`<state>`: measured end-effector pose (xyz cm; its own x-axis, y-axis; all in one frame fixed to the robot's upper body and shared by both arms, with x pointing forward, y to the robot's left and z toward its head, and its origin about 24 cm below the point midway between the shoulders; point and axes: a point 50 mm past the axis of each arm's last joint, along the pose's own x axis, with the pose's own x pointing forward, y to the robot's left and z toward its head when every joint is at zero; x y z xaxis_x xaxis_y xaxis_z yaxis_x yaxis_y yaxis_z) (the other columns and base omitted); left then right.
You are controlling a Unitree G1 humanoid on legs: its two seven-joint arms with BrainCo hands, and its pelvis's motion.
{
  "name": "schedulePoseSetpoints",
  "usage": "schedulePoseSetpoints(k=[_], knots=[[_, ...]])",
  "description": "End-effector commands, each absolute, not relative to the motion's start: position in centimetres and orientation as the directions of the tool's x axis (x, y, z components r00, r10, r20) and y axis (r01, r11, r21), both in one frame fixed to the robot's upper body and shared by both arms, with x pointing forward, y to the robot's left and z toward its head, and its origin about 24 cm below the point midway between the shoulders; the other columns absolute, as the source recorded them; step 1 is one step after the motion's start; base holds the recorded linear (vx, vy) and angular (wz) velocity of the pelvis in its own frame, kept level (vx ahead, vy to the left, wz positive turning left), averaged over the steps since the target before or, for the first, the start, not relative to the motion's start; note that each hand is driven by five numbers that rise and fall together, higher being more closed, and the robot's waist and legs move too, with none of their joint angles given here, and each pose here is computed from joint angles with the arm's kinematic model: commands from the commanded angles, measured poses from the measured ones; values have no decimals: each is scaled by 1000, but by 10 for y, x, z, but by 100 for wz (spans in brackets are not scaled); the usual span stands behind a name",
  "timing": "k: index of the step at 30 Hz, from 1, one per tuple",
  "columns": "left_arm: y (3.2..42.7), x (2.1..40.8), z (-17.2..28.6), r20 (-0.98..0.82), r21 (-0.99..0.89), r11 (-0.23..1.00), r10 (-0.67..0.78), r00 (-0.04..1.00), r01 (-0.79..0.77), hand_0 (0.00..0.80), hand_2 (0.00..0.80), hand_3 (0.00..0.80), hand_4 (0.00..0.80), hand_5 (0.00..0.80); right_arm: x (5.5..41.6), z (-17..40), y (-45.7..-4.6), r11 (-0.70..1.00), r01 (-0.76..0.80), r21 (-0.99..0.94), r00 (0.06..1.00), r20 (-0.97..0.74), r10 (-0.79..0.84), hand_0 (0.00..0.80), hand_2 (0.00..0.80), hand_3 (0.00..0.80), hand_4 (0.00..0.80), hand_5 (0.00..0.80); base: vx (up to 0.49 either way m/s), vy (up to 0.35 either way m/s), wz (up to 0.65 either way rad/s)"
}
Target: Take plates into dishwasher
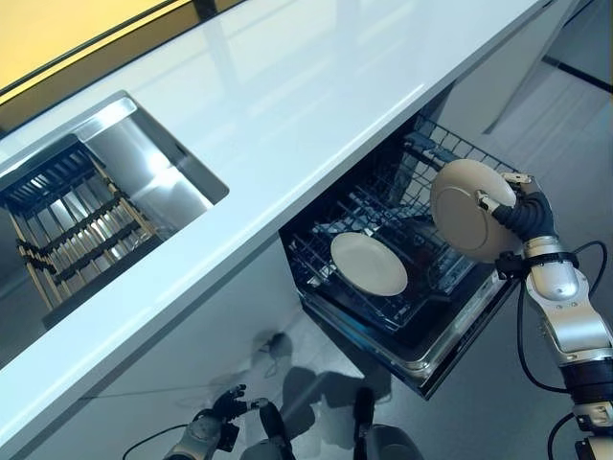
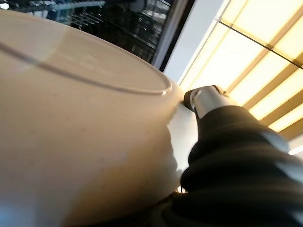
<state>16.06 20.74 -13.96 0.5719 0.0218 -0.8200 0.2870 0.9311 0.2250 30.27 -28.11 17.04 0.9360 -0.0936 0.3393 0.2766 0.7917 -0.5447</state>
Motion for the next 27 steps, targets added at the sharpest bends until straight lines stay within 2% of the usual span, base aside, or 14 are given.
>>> schedulePoseSetpoints(k=[1,27], knots=[[230,171,-131,-816,314,880,59,575,356,0,0,0,0,0,315,214,-274,750,331,-572,888,457,-44,800,800,800,800,800,34,-4,12],[241,186,-119,-802,351,838,38,596,418,0,0,0,0,0,346,236,-312,460,421,-782,906,344,-245,800,800,800,800,800,25,-12,8]])
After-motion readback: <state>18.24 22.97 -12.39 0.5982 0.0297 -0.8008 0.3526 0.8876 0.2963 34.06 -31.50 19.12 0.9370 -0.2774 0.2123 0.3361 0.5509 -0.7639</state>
